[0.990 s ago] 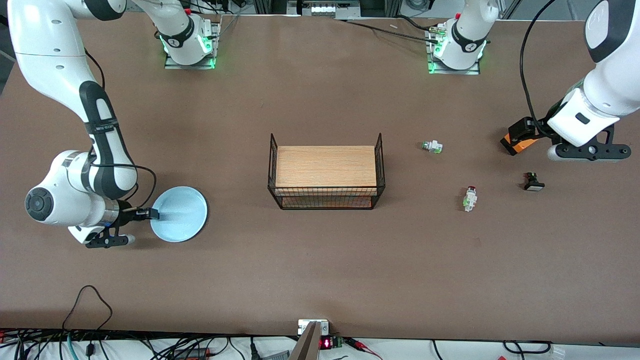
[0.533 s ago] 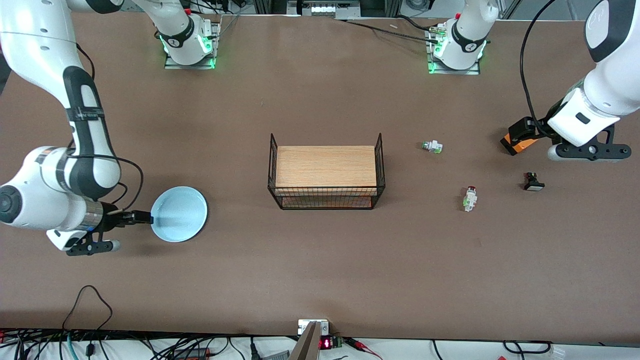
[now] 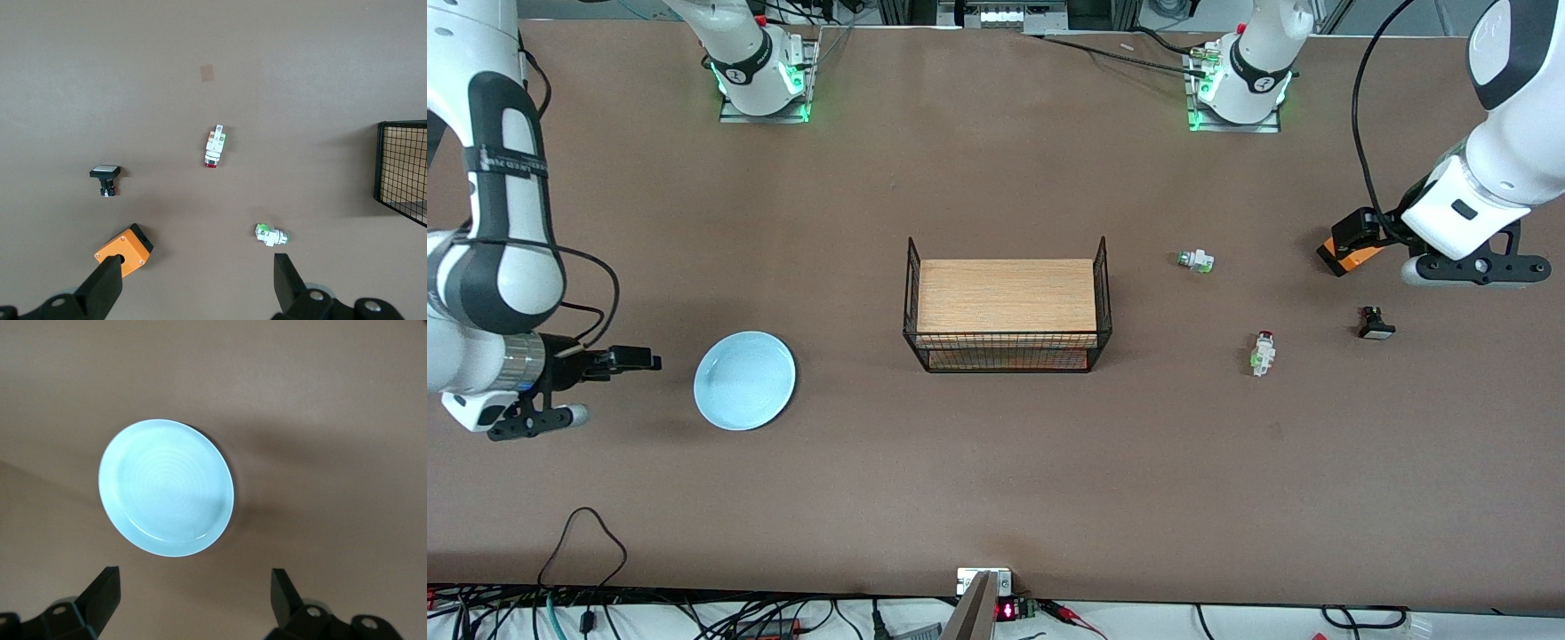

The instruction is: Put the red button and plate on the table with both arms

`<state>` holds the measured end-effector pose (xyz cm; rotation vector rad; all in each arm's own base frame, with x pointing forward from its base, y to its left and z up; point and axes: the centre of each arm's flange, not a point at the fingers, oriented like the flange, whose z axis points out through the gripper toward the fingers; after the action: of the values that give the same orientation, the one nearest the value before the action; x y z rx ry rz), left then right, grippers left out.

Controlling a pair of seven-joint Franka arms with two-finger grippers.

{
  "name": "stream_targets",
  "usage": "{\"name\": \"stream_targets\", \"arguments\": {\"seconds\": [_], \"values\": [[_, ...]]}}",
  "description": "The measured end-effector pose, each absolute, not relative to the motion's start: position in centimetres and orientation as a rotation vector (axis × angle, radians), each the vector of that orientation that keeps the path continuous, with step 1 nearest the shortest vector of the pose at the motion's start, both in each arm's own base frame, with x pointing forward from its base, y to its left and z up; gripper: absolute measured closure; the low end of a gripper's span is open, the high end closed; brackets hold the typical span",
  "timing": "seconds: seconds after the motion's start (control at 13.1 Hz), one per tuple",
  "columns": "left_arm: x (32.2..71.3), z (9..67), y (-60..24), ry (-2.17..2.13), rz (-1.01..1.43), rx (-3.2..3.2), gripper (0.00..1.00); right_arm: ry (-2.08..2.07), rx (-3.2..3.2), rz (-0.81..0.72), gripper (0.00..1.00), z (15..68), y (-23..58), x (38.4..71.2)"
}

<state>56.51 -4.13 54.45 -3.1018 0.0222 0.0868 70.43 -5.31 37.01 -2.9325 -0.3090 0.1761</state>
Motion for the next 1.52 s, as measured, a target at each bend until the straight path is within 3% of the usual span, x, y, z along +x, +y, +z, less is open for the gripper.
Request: {"name": "stream_targets", "arguments": {"seconds": [0.53,0.99,1.52], "values": [[56.5,54.5,-4.1,0.022,0.086,-3.102,0.0,-0.645,-3.042,0.221,0.0,47.1,3.2,70.3],[56.5,54.5,-4.1,0.023,0.086,-3.102,0.0,-0.637,-3.047,0.261,0.0,51.5,2.8,68.6],[56.5,54.5,-4.1,0.023,0.085,-3.102,0.0,-0.433,-3.116,0.226,0.0,58.2,2.9,60.6]]}}
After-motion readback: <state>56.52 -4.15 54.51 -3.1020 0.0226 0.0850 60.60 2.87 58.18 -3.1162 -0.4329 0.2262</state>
